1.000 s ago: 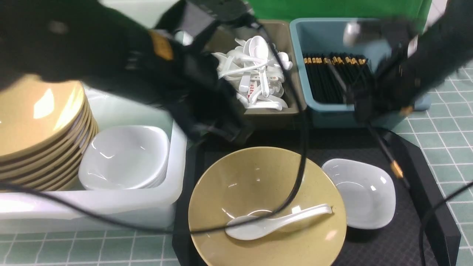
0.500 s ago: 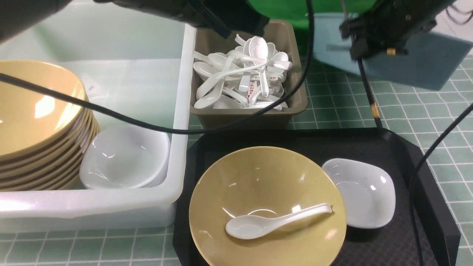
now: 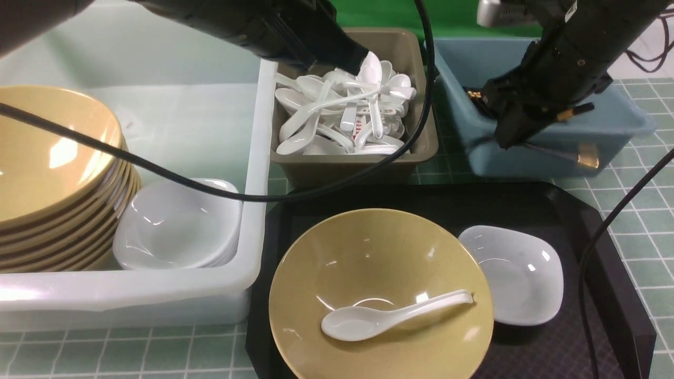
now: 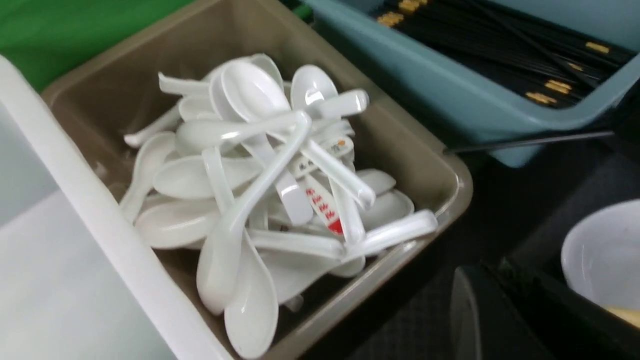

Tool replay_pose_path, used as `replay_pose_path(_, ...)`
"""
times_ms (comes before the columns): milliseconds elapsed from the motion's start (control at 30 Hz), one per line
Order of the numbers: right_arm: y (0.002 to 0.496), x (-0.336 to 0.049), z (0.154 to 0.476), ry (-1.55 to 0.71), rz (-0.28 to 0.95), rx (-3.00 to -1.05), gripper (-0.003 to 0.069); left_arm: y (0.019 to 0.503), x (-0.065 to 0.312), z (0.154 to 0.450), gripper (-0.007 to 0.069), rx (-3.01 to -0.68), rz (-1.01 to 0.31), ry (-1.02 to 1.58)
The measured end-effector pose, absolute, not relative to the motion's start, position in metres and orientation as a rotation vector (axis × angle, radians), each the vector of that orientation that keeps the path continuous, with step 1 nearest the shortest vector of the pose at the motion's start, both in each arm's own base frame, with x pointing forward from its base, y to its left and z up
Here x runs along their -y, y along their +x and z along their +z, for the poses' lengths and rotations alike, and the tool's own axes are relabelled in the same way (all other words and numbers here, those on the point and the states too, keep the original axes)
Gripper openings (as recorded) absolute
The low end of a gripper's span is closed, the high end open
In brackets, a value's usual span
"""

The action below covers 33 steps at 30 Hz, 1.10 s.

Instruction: On blue table put chopsticks spoon bowls plates into blue grey white boxes.

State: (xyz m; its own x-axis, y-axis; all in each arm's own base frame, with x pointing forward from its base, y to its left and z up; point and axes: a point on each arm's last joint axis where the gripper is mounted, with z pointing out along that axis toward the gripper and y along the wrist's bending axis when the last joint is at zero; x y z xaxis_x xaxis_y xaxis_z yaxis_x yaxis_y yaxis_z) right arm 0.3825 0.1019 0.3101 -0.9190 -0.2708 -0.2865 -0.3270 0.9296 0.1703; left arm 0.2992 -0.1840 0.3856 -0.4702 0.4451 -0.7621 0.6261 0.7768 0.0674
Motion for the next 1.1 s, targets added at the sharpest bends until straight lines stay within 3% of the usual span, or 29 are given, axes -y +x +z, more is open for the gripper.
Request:
replay_pose_path(367, 0.354, -0.115, 0.293, -0.554, 0.322, -2.875, 0.0099, 0.293, 0.181, 0.378, -0.0015, -2.247, -0.268, 0.841)
replay_pose_path(700, 0.338, -0.119, 0.308, -0.607, 0.295, -2.829, 0.0098, 0.286, 0.178, 0.386, -0.0015, -2.238, -0.290, 0.834)
replay_pose_path(933, 0.321, -0.107, 0.351, -0.579, 0.273, -2.662, 0.0097, 0.276, 0.173, 0.400, -0.0015, -2.196, -0.312, 0.818)
replay_pose_path(1100, 0.360, -0.082, 0.362, -0.281, 0.256, -2.407, 0.0096, 0.277, 0.176, 0.404, -0.0015, -2.159, -0.358, 0.791)
